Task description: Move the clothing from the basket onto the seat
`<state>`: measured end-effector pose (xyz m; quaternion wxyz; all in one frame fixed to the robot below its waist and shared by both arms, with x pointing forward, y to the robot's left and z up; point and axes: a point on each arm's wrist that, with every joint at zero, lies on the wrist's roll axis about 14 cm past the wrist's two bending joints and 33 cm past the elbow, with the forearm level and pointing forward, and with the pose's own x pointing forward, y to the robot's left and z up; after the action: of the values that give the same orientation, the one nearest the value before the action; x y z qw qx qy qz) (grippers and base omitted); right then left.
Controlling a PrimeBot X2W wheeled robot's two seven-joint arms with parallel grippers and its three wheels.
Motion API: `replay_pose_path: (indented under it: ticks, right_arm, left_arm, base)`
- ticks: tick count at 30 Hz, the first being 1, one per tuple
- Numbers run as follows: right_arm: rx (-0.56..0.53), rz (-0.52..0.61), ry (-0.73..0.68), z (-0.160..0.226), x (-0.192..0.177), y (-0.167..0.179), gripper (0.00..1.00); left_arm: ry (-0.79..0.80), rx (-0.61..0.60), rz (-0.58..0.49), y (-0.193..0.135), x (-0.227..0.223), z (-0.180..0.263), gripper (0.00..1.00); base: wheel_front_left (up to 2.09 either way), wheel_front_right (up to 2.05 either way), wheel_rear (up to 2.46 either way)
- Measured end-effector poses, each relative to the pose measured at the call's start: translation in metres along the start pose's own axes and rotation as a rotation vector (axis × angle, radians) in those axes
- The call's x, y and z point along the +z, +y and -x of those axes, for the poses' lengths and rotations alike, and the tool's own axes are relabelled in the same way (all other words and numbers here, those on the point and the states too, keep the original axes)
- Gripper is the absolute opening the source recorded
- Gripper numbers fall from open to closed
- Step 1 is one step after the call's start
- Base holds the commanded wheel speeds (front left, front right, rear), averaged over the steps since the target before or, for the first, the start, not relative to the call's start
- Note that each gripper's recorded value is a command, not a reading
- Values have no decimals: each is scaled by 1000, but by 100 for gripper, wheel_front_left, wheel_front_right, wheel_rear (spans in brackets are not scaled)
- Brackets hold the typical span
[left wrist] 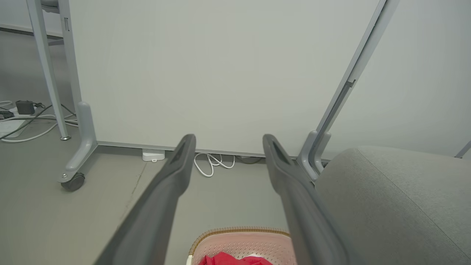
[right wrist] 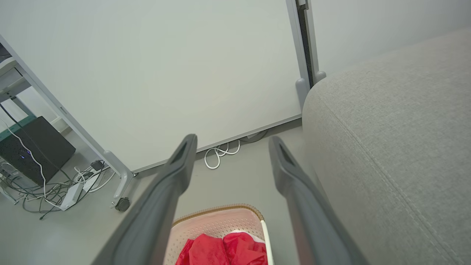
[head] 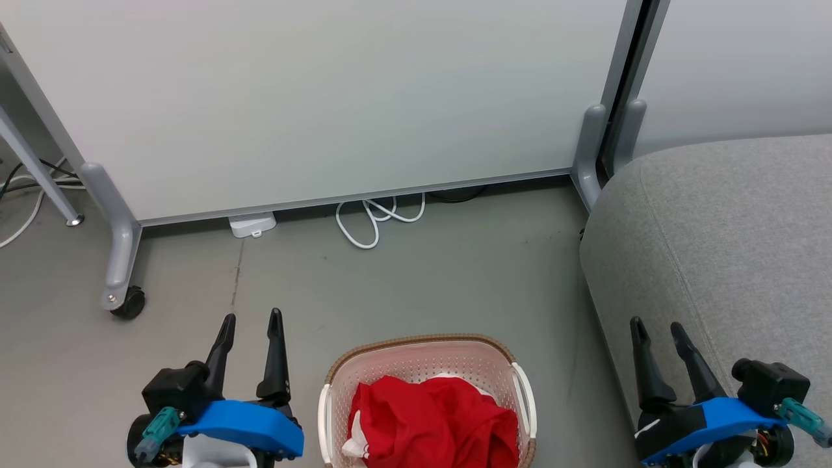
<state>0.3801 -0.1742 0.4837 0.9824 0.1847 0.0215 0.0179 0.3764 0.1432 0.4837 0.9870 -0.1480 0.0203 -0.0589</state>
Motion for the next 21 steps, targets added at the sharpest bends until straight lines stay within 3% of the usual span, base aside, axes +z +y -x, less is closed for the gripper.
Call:
replay_pose_path:
  ticks: [21]
  right_arm:
    - [19, 160, -4, 1, 0, 1, 100]
  left_arm:
    - [-23, -58, -147, -13, 2, -2, 100]
  base:
    - [0, 0, 0]
